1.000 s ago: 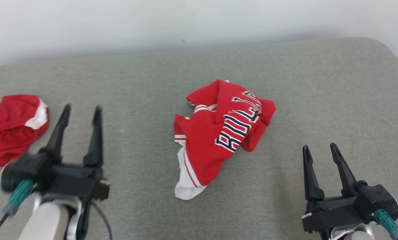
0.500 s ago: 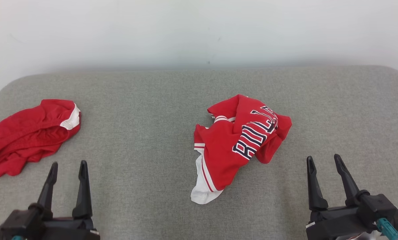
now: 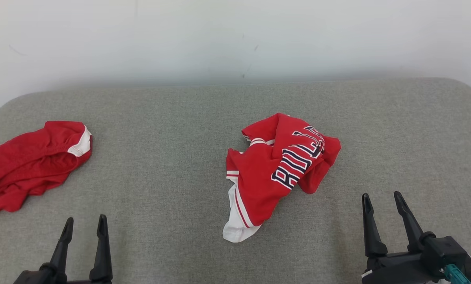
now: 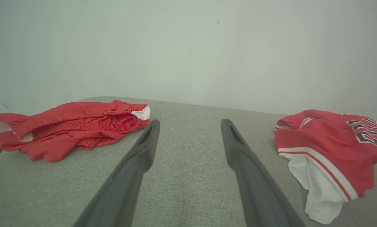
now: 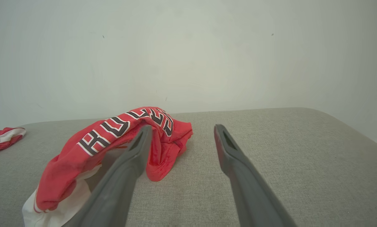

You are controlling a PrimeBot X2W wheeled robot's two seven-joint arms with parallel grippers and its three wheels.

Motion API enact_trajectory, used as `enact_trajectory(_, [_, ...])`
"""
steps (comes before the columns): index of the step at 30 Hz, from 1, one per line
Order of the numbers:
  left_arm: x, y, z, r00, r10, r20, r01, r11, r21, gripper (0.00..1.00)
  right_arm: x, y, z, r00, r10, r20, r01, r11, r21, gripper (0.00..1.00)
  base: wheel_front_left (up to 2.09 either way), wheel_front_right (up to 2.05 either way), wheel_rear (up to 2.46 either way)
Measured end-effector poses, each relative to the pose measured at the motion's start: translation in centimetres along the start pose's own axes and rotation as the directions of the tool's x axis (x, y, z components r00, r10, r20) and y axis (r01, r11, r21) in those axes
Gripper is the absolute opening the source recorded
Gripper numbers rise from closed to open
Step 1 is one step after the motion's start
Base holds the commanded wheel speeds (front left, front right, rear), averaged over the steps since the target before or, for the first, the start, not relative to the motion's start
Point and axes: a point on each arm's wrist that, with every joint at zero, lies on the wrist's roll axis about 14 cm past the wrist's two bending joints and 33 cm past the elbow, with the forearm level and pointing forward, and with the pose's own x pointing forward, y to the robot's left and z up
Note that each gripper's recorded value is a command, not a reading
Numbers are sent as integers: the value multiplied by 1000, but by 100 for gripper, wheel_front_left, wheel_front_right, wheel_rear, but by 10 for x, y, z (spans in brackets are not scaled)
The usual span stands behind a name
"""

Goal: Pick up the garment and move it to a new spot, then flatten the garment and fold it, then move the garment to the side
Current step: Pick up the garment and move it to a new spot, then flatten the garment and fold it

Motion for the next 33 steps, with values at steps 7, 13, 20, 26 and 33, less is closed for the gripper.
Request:
enact_trajectory(7, [-2,-1,-10,1000,-2,-25,1,1000,-8,100,-3,-3,-5,1000,-11,-16,11,1000,6,100,0,0,0])
enact_trajectory(13, [-3,-2,-15,999,-3,-40,3,1000,-12,100,-4,-4,-8,1000,-13,-25,13,1000,7,100,0,0,0])
enact_trajectory(20, [-2,-4,-17,999,-10,-45,9,1000,-5,100,-4,-5,-10,999,-17,-32,18,1000,8,100,0,0,0])
enact_trajectory(26, [-1,-4,-19,999,-13,-49,13,1000,-4,100,-5,-6,-11,999,-20,-34,20,1000,12,100,0,0,0])
enact_trajectory(33, [-2,-4,-20,999,-12,-52,12,1000,-4,100,-5,-4,-12,999,-16,-36,16,1000,13,100,0,0,0])
